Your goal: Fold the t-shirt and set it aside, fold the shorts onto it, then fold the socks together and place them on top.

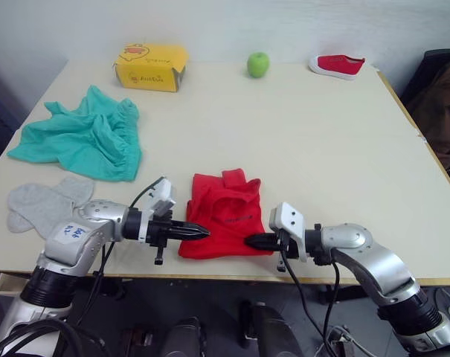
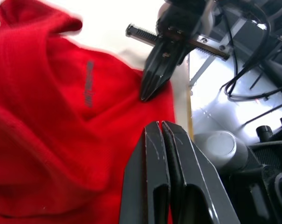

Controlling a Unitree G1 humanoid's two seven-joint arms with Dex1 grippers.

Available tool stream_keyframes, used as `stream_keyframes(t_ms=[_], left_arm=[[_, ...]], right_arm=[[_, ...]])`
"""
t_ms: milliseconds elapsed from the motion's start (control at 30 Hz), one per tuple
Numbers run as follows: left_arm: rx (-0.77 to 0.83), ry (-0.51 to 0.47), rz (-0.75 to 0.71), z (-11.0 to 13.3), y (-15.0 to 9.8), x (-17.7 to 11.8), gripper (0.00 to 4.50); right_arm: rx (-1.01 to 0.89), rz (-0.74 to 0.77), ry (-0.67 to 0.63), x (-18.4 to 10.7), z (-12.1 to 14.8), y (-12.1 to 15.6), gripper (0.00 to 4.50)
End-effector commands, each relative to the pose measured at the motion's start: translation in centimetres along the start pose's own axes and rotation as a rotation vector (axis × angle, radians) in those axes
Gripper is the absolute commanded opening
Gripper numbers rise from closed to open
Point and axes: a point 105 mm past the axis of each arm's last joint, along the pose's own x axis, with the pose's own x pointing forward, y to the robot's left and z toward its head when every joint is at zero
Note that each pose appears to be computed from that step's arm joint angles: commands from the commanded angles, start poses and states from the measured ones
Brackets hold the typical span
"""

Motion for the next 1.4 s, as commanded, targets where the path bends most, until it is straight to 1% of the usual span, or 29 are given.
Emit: stream_keyframes(t_ms=[33, 67, 233, 333, 467, 533, 600, 667, 700, 767, 833, 900, 967, 1033, 1100, 1167, 1267, 1400], left_arm=[[0.020, 0.036, 0.024, -0.5, 0.5, 0.1, 0.03], [0.016, 0.037, 0.041, -0.4, 0.8, -0.1, 0.03], [0.032, 0.022, 0.207, 0.5, 4.5, -1.1, 0.03], [0.036, -0.037, 0.285, 1.8, 6.5, -1.4, 0.03], [-0.022, -0.180, 0.420, 4.4, 9.9, -2.3, 0.03], [-0.052, -0.249, 0.518, 5.7, 11.8, -3.1, 0.03], [-0.039, -0.240, 0.555, 5.8, 12.4, -3.6, 0.03], [0.008, -0.216, 0.511, 5.9, 11.6, -3.6, 0.03], [0.018, -0.227, 0.455, 6.3, 10.6, -3.5, 0.03], [0.050, -0.258, 0.303, 7.4, 7.6, -3.2, 0.03], [0.061, -0.258, 0.174, 7.8, 4.9, -2.8, 0.03], [0.062, -0.228, 0.096, 7.5, 3.0, -2.2, 0.03], [0.070, -0.174, 0.049, 6.6, 1.9, -1.3, 0.03], [0.069, -0.113, 0.033, 5.3, 1.7, 0.1, 0.03], [0.057, -0.044, 0.056, 3.7, 2.4, 1.5, 0.03], [0.043, -0.009, 0.084, 2.6, 3.3, 2.4, 0.03], [0.042, 0.042, 0.123, 0.9, 4.3, 2.9, 0.03], [0.034, 0.077, 0.144, -0.6, 4.5, 2.4, 0.03]], right_arm=[[0.048, -0.027, 0.059, 0.0, -1.4, 0.1, 0.00], [0.050, -0.036, 0.064, -0.1, -1.6, 0.1, 0.00], [0.040, -0.066, 0.078, 0.0, -2.3, -0.2, 0.00], [0.042, -0.066, 0.075, 0.1, -2.3, -0.2, 0.00], [0.035, -0.064, 0.081, 0.1, -2.7, -0.2, 0.00], [0.024, -0.063, 0.081, 0.1, -2.6, -0.3, 0.00], [0.017, -0.059, 0.070, -0.1, -2.4, -0.4, 0.00], [0.025, -0.051, 0.036, -0.4, -1.6, -0.5, 0.00], [0.037, -0.048, 0.005, -0.7, -0.8, -0.7, 0.00], [0.061, -0.040, -0.070, -1.4, 1.3, -1.1, 0.00], [0.081, -0.031, -0.132, -2.0, 3.2, -1.6, 0.00], [0.100, -0.030, -0.176, -2.1, 4.7, -2.3, 0.00], [0.110, -0.038, -0.201, -1.8, 6.0, -3.2, 0.00], [0.088, -0.059, -0.190, -0.8, 6.6, -4.5, 0.00], [0.071, -0.078, -0.137, 0.9, 6.1, -5.6, 0.00], [0.046, -0.091, -0.090, 2.3, 5.4, -6.5, 0.00], [-0.060, -0.173, -0.054, 3.6, 5.0, -8.7, 0.00], [-0.108, -0.328, -0.065, 3.7, 5.9, -12.7, 0.00]])
